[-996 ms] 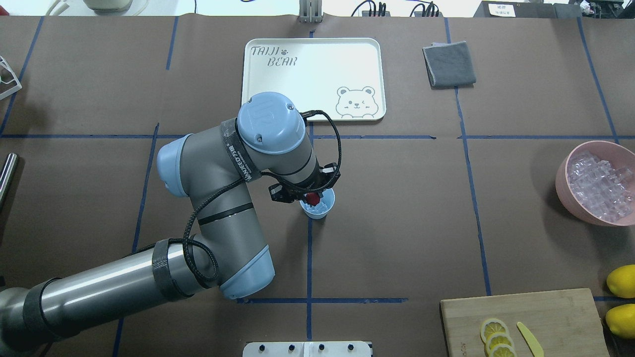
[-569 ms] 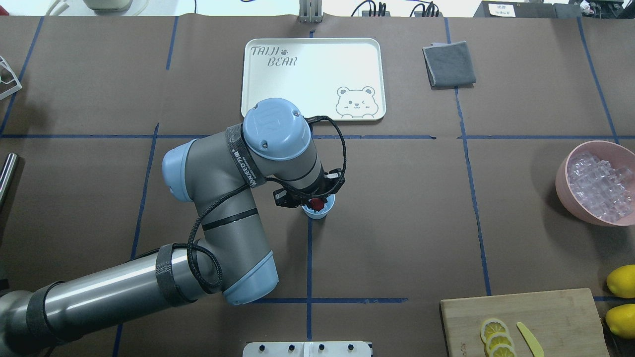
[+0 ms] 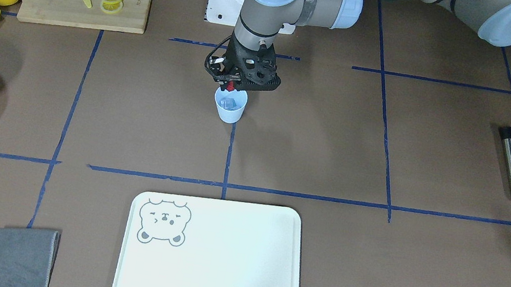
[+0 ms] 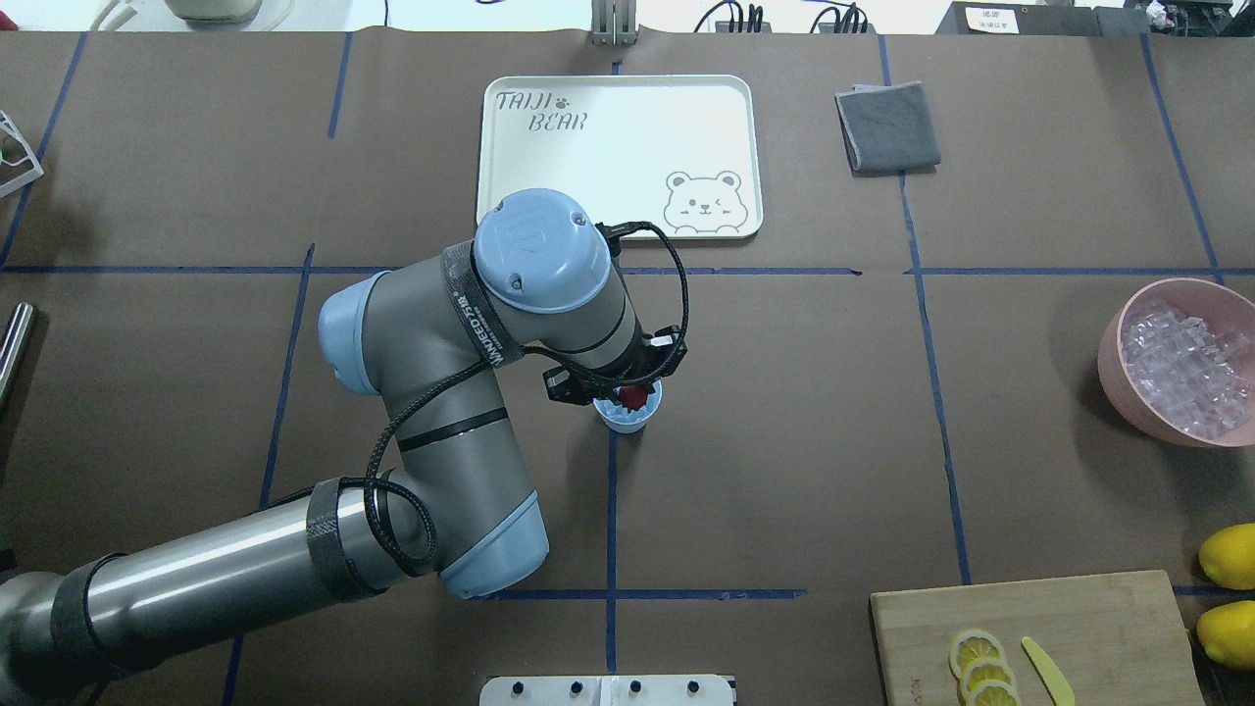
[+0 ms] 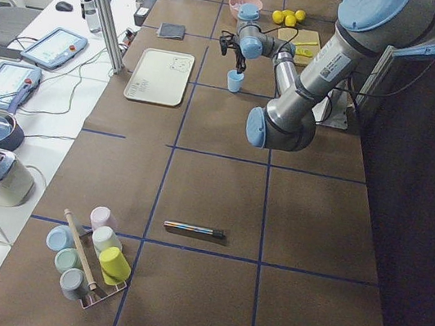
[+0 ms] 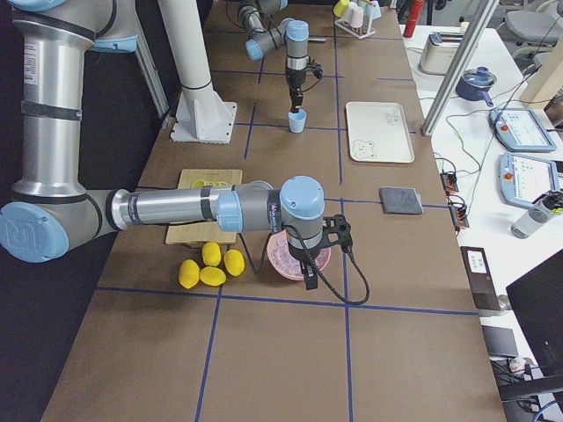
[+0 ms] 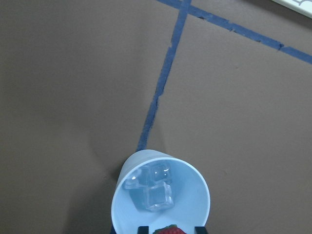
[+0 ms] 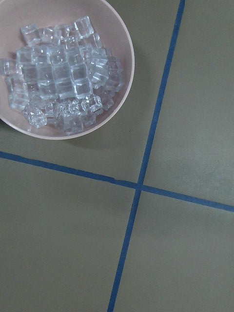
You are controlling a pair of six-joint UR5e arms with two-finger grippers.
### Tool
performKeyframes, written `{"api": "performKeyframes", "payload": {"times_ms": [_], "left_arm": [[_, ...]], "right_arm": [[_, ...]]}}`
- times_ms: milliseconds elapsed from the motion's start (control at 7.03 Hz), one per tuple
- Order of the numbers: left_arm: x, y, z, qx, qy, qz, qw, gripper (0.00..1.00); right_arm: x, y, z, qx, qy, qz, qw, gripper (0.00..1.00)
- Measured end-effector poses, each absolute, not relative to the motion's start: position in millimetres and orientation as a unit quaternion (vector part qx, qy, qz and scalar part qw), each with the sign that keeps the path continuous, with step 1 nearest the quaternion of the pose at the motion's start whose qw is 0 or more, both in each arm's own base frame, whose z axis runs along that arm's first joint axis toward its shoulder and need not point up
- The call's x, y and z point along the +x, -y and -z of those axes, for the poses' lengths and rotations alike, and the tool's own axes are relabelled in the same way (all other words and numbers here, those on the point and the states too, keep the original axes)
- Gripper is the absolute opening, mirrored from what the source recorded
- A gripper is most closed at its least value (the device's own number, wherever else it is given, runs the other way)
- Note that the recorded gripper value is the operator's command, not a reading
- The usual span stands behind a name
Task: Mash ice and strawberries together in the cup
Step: 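Open the left gripper to drop the strawberry into the cup, then move the left gripper back to the metal muddler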
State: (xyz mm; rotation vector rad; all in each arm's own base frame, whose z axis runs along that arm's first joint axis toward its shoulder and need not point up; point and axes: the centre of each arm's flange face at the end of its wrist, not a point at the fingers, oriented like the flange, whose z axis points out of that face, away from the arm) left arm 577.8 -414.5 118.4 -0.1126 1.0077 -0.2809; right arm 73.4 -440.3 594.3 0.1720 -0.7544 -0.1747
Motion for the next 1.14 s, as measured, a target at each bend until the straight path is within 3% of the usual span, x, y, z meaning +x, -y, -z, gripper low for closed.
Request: {"api": "performKeyframes", "payload": {"times_ms": [142, 285, 1138], "left_arm": [[576.3, 416.6, -118.6, -0.052, -0.482, 0.135, 0.864, 0.56], [574.4, 419.2, -119.2, -0.051, -0.482, 0.137, 0.864, 1.00], [515.1, 460.7, -151.6, -0.024, -0.476, 0.139, 0.868, 1.00]], "right_arm": [[73.4, 440.4, -594.1, 0.084, 0.367, 0.085, 0.922, 0.99], [73.4, 440.4, -594.0, 0.084, 0.367, 0.085, 0.922, 0.99], [72.9, 436.5, -611.2, 0.066, 0.372, 0.075, 0.923, 0.99]]}}
